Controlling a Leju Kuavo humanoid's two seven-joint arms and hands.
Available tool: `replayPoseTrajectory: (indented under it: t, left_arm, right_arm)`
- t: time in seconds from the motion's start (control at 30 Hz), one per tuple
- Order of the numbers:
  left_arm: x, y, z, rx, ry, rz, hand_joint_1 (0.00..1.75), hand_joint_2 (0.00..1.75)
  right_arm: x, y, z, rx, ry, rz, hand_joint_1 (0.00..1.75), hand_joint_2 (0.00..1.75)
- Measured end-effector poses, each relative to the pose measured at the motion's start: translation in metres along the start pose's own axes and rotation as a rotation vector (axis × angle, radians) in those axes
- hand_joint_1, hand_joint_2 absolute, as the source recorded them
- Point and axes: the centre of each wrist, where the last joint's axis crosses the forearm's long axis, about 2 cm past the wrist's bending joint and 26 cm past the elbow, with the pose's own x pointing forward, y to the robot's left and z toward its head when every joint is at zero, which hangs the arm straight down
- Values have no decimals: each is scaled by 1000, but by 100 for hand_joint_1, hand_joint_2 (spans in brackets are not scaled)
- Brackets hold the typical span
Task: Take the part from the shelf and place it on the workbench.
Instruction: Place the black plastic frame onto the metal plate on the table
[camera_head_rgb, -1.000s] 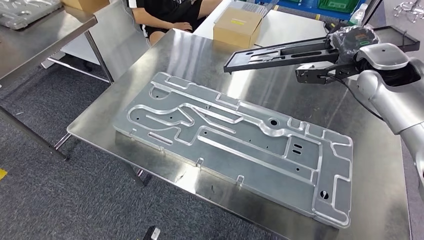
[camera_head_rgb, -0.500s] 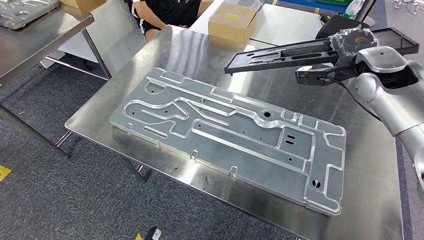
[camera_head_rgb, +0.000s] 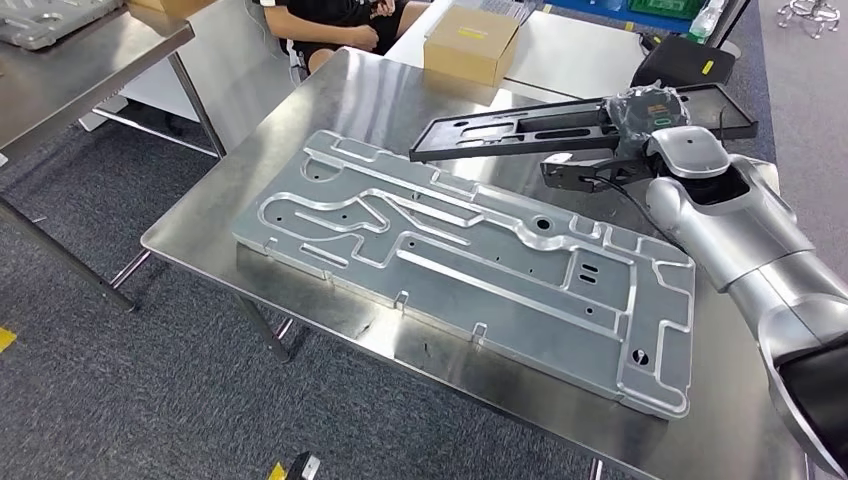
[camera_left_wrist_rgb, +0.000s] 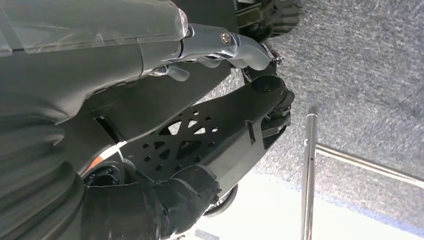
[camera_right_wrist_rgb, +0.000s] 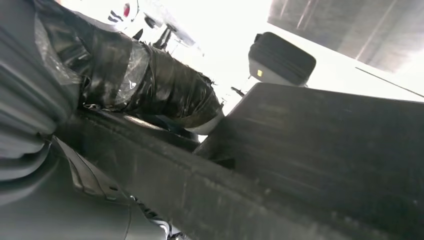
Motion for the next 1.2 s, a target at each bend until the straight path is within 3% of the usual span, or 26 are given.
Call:
replayPoseTrajectory:
  t: [0.2, 0.83, 1.2]
  left_arm:
    - [0, -3, 0, -10, 0, -3, 0, 175]
    - [1, -7, -1, -31, 6, 3, 0, 175]
    - [3, -8, -1, -50, 2, 11, 0, 175]
  right_arm:
    - [28, 11, -2, 29, -36, 1, 175, 175]
    - [61, 4, -4, 27, -87, -1, 175, 175]
    - [86, 41, 0, 102, -123, 4, 175, 175]
